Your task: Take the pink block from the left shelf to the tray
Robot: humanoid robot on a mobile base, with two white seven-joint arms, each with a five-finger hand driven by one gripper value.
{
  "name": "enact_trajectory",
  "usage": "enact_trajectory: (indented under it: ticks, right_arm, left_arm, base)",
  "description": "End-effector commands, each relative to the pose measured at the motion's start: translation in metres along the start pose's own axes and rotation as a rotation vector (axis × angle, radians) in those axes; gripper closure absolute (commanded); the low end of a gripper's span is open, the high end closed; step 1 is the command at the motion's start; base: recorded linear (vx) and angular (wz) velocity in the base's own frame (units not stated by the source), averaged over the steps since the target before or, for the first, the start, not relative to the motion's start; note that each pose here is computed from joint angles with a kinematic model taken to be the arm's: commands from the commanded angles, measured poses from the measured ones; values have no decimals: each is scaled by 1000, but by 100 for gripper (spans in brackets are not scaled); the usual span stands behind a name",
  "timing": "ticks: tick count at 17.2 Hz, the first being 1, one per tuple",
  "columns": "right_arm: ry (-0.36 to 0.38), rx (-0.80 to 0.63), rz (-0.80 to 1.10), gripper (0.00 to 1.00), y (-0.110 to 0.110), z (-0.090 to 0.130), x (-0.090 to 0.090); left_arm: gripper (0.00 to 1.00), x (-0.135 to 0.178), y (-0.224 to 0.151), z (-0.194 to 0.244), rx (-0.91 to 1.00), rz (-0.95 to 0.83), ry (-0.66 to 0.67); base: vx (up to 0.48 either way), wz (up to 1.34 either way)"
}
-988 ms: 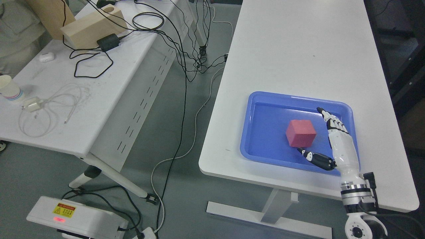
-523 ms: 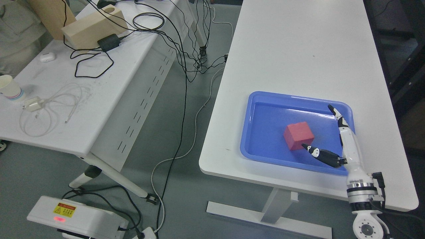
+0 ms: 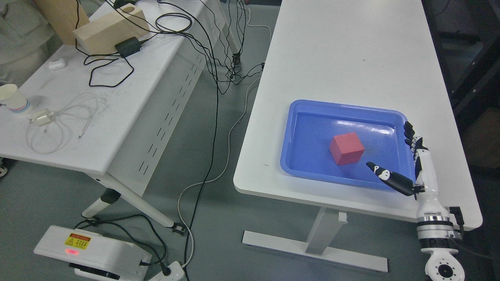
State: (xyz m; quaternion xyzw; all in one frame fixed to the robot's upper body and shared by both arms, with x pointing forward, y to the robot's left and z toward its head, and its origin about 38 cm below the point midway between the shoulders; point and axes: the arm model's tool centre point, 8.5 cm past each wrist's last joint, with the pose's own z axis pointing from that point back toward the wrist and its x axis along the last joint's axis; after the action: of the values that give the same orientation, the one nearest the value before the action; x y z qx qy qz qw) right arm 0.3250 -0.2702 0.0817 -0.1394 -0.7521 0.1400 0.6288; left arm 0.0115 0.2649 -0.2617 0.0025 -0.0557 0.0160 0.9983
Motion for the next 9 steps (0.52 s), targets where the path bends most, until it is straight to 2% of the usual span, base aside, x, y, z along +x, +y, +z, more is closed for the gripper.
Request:
enact_trajectory:
  ticks: [1, 9]
  right_arm:
    - [12, -20, -76, 0, 1, 2, -3]
    - [10, -6, -73, 0, 1, 2, -3]
  left_arm:
    - [0, 21, 11, -1, 16, -7, -41]
    - [0, 21, 11, -1, 16, -7, -41]
  base:
    - [-143, -98]
    - [-206, -223]
